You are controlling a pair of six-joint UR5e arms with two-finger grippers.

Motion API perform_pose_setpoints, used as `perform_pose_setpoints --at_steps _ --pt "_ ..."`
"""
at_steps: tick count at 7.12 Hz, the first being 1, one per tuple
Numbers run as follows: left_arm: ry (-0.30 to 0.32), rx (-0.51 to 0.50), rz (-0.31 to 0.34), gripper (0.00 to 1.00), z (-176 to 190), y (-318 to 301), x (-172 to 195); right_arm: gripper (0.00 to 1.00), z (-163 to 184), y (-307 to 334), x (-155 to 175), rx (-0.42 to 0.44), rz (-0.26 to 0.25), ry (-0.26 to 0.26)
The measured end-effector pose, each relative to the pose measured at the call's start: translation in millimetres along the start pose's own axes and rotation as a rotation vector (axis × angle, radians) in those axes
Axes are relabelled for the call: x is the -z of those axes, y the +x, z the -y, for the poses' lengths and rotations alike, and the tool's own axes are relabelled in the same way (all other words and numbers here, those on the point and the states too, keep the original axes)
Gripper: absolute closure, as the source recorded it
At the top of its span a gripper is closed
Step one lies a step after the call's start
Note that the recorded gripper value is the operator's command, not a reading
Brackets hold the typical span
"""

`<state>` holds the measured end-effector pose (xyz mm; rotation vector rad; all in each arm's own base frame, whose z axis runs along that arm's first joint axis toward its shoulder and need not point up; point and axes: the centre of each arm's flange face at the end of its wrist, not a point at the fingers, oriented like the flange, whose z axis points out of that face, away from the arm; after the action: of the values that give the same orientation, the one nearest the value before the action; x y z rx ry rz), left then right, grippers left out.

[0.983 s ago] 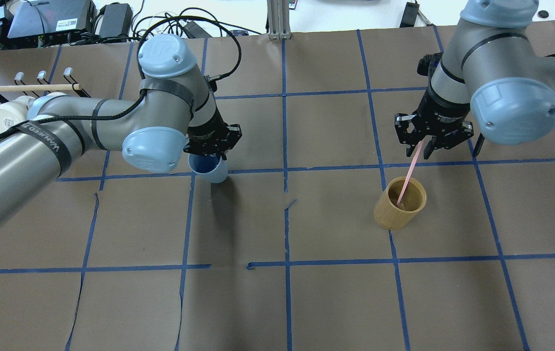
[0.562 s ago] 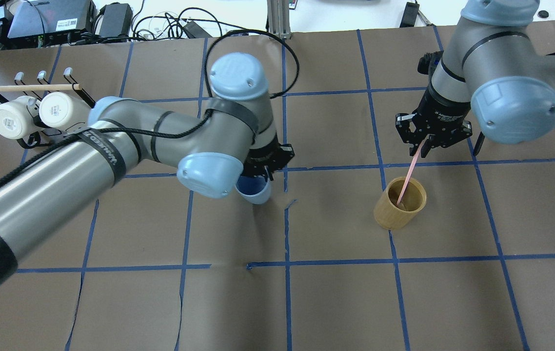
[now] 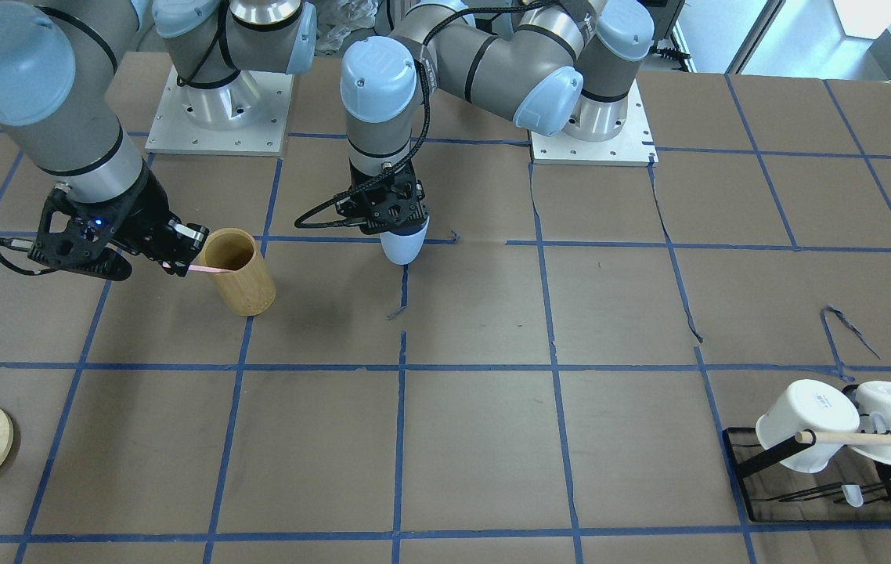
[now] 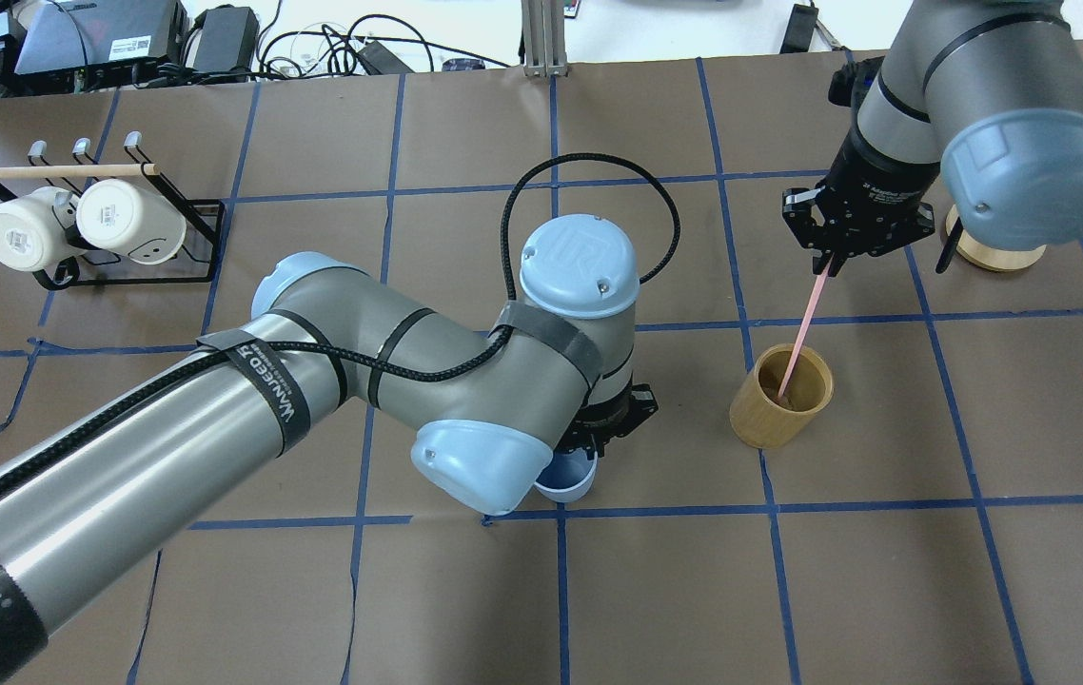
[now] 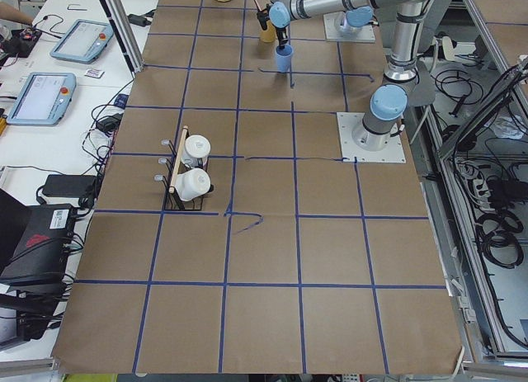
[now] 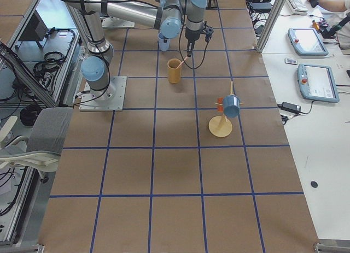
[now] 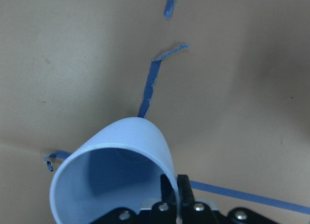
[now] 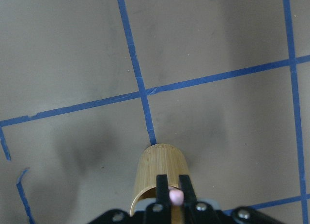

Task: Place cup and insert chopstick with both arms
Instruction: 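Set the blue cup nearer the robot with left gripper while right lifts chopstick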

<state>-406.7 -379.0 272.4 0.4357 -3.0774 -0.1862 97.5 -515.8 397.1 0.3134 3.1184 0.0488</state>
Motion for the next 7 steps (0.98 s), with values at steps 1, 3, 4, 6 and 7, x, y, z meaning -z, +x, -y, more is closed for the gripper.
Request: perform_pose_setpoints --at_steps 1,3,4,6,7 --pt "-0.008 0.0 0.008 0.01 -2 0 -4 1.0 -1 0 15 0.0 0.0 -0.002" --pt "-0.008 0.0 0.035 0.0 -1 -1 -11 1.0 -3 -1 48 0.001 -0.001 -0.014" --pt "-0.001 0.001 0.038 0.0 -1 -1 -10 1.0 -4 -1 69 0.0 -0.001 -0.018" --pt "0.034 -0.004 0.007 0.0 4 -2 11 1.0 -8 -3 115 -0.001 0.012 -0.017" --pt "0.058 0.0 -0.015 0.06 16 -2 35 1.0 -9 -5 130 -0.005 0.023 -0.01"
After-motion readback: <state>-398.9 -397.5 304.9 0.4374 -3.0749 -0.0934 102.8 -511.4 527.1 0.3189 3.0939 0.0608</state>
